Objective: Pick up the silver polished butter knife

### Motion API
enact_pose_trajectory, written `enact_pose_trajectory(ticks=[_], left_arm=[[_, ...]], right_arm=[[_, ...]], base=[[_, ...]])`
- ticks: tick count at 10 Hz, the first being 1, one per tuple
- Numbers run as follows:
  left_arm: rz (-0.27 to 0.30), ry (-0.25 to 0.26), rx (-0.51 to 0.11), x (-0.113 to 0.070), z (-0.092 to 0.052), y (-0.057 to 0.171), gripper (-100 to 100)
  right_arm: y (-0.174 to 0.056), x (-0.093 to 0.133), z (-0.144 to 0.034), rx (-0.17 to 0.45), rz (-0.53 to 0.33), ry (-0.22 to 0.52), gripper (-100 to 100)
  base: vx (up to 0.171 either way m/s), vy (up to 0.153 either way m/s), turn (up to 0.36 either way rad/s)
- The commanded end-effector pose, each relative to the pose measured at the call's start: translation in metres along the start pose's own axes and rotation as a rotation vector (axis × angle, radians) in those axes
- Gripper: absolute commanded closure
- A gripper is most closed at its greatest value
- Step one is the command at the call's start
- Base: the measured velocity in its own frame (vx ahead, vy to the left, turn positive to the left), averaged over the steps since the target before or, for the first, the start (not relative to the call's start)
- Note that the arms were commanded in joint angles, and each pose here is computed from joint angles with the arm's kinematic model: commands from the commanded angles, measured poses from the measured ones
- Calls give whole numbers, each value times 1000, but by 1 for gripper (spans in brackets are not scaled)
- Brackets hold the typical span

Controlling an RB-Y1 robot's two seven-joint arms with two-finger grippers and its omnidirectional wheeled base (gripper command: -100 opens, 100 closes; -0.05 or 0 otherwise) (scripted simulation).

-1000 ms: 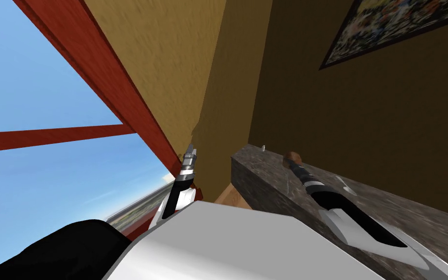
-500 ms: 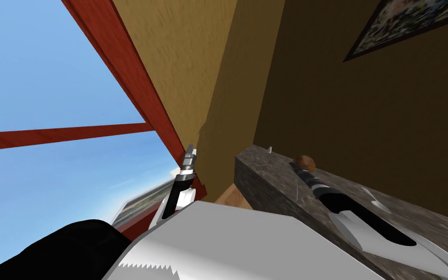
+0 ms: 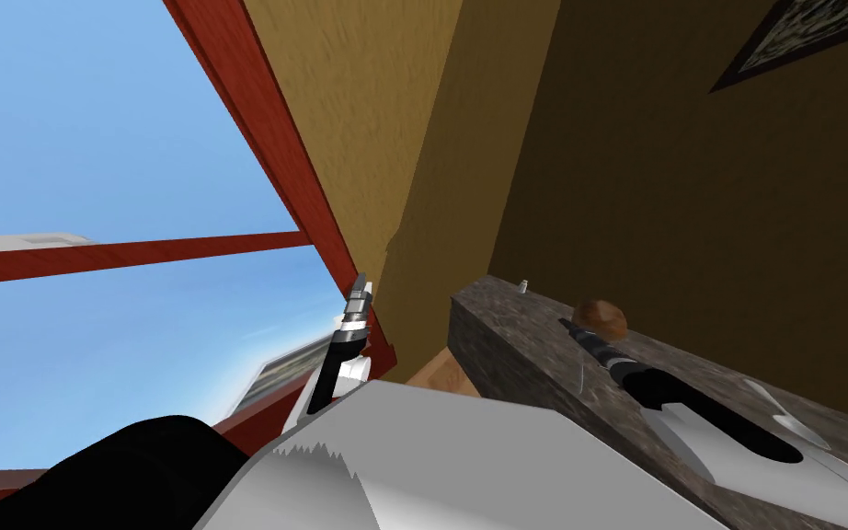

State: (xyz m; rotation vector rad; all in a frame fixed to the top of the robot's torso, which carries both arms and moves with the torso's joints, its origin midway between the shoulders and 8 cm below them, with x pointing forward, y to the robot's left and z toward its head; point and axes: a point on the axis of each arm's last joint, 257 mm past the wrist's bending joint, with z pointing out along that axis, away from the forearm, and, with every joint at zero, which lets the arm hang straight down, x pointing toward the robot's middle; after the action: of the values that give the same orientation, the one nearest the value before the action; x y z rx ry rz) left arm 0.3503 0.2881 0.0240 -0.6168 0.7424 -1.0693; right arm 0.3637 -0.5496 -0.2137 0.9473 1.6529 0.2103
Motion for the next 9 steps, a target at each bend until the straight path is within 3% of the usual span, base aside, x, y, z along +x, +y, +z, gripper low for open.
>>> enact_pose_trajectory(ticks=[1,4,5,6,7,9], left_arm=[[0,0,0,0,0,0,0],[-5,3,4,2,1,-1,0],[-9,4,5,3,1,-2,0],[-10,5,5,3,1,-2,0],[-14,7,6,5,1,-2,0],[-18,9,7,6,2,-2,0]], right_arm=[[-12,-1,-4,45,-12,16,-100],[-60,-4,-6,175,-45,62,-100],[-63,-2,-7,187,-45,68,-100],[-85,-4,-10,246,-58,90,-100],[-87,-3,-11,253,-58,93,-100],[-129,-5,-21,370,-78,142,-100]], base=[[-4,2,132],[-8,11,147],[-10,16,101],[-13,21,153],[-5,12,96],[-5,13,168]])
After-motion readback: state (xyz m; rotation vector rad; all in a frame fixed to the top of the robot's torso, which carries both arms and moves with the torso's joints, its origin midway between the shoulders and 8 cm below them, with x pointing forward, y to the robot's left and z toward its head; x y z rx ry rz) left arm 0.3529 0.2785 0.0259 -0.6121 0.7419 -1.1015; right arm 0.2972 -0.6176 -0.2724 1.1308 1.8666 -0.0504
